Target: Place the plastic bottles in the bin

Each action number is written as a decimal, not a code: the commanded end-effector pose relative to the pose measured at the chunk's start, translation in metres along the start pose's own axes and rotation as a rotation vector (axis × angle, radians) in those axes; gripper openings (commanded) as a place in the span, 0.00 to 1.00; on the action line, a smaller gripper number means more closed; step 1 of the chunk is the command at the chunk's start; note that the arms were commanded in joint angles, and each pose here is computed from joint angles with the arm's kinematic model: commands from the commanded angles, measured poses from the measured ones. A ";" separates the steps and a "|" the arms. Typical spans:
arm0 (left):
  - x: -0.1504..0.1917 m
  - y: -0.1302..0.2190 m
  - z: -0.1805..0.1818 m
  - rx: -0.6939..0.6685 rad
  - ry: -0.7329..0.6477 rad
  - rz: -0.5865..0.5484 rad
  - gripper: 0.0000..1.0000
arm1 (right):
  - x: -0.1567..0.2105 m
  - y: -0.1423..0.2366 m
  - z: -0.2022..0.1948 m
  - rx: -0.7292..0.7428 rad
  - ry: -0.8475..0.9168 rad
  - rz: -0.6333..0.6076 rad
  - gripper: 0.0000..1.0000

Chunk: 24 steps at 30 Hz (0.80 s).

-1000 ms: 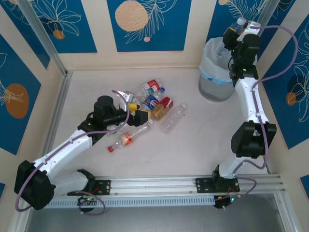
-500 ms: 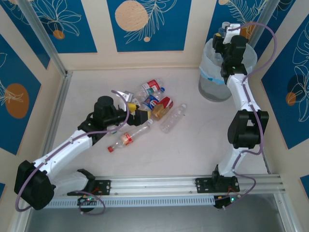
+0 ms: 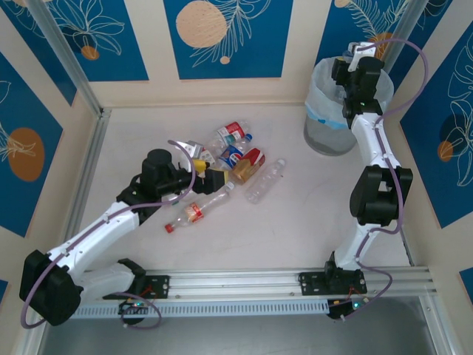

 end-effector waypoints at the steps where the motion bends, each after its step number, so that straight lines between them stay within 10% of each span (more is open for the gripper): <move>1: 0.004 0.002 -0.001 -0.005 0.007 0.004 0.99 | 0.011 -0.003 -0.002 0.012 -0.007 0.037 0.67; 7: 0.005 0.003 0.000 -0.023 0.013 0.005 0.99 | 0.006 0.004 -0.003 0.001 -0.029 0.033 1.00; 16: 0.005 -0.004 0.016 -0.181 0.070 0.011 0.99 | -0.025 0.050 0.008 -0.100 -0.116 0.001 0.99; 24: 0.008 -0.009 0.036 -0.467 0.148 0.124 0.99 | -0.038 0.147 0.066 -0.496 -0.168 0.064 0.99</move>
Point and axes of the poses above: each hand's point on the last joint's axis, 136 mm out from that joint toward the fingers, its own y axis back along the fingers, its own z axis along the line the jaws close on, x = y × z, the point moved 10 cm from there along y, back along the fingers, and after that the axes turned 12 degrees about y, right-handed, at the moved point
